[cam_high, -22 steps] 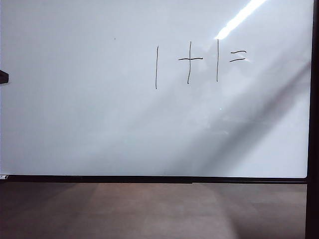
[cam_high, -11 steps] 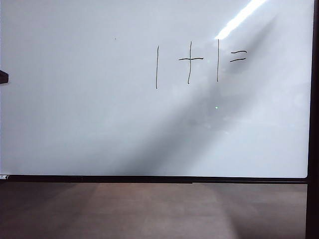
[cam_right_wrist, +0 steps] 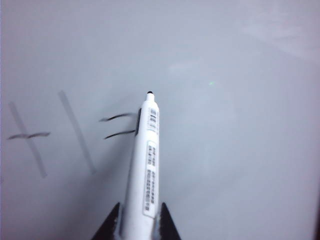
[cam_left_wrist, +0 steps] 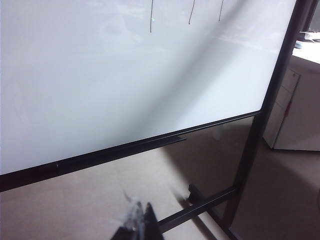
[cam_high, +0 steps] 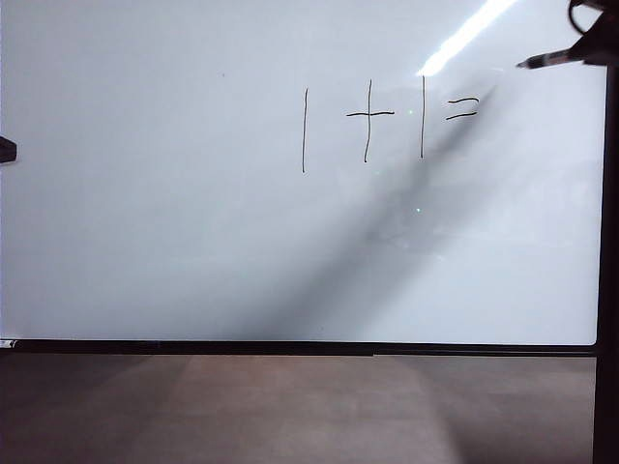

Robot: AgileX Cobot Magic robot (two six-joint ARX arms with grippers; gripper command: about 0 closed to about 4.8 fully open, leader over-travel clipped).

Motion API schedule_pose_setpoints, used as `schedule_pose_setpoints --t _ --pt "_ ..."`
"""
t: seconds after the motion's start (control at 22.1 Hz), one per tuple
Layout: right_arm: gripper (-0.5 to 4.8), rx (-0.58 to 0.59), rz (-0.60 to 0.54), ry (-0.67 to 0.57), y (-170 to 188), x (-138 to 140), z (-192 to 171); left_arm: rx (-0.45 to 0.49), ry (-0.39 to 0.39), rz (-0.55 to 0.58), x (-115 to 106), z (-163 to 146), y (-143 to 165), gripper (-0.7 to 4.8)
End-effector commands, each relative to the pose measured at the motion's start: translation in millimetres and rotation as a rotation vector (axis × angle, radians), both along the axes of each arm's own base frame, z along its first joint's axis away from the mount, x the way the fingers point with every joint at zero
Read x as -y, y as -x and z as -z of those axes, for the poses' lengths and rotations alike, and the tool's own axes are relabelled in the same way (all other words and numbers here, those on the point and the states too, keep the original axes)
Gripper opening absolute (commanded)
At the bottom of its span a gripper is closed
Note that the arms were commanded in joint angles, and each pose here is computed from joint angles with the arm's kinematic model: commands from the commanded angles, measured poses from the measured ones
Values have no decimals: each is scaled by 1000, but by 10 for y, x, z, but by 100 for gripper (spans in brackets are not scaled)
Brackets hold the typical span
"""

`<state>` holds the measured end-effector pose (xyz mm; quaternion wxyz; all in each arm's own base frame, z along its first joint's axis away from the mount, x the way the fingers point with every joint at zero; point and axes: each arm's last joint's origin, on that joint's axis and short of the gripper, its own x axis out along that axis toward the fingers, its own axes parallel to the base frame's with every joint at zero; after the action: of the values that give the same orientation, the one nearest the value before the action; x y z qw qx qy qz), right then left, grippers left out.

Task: Reach to the right to find the marker pen, pick it up, and write the answer to the math problem on the whiteboard.

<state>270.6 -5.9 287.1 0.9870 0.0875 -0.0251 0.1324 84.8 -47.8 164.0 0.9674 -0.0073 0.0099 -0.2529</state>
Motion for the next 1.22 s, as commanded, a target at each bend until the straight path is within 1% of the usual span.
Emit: schedule_pose_setpoints --t 0.05,0.18,0.27,0.32,0.36,0.45,0.5,0.54,0.59,0.63,0.72,0.77,0.82,0.86,0.91,0.95,1.0,1.04,1.09,1.22 --pt "-7 16 -14 9 -32 -32 3 -13 -9 0 0 13 0 -5" --pt "-7 22 -17 9 -57 -38 20 -19 -12 6 2 18 2 -5" --pt "-7 23 -20 9 -56 -38 19 3 1 3 -7 -71 15 -4" --pt "-7 23 -19 9 -56 -37 19 34 18 4 -20 -222 38 -5" --pt "-7 23 -19 9 -56 -35 19 46 25 3 -25 -372 47 -5" --pt "-7 26 -36 11 -55 -39 16 23 11 19 18 -681 -20 -5" --pt "-7 30 -51 9 -53 -45 12 8 4 61 80 -822 -104 -5" --pt "-7 32 -61 6 -52 -49 9 13 7 117 190 -1013 -264 -5" --pt "-7 32 -61 2 -49 -48 5 29 15 139 285 -1149 -402 -4" --pt "-7 35 -60 2 -47 -48 1 30 16 148 437 -1296 -498 -5" --pt "-7 60 -62 -8 -33 -46 -36 27 16 103 682 -1558 -653 -4" --pt "-7 78 -63 -9 -29 -47 -56 27 16 149 789 -1664 -770 -5" --pt "-7 88 -63 -11 -12 -48 -79 42 26 222 920 -1759 -902 -5" --pt "-7 88 -61 -11 6 -47 -95 61 37 249 1033 -1816 -1035 -5" --pt "-7 90 -57 -11 9 -41 -100 69 42 243 1122 -1839 -1150 -5" --pt "-7 97 -57 -11 18 -41 -113 83 51 215 1221 -1847 -1320 -4" --pt "-7 98 -58 -11 21 -46 -116 94 57 194 1245 -1840 -1403 -5" --pt "-7 97 -58 -11 21 -48 -116 89 54 176 1289 -1796 -1493 -4" --pt "-7 93 -53 -12 19 -45 -112 62 37 173 1339 -1728 -1558 -5" --pt "-7 75 -50 -13 24 -45 -101 11 6 174 1405 -1597 -1637 -5"
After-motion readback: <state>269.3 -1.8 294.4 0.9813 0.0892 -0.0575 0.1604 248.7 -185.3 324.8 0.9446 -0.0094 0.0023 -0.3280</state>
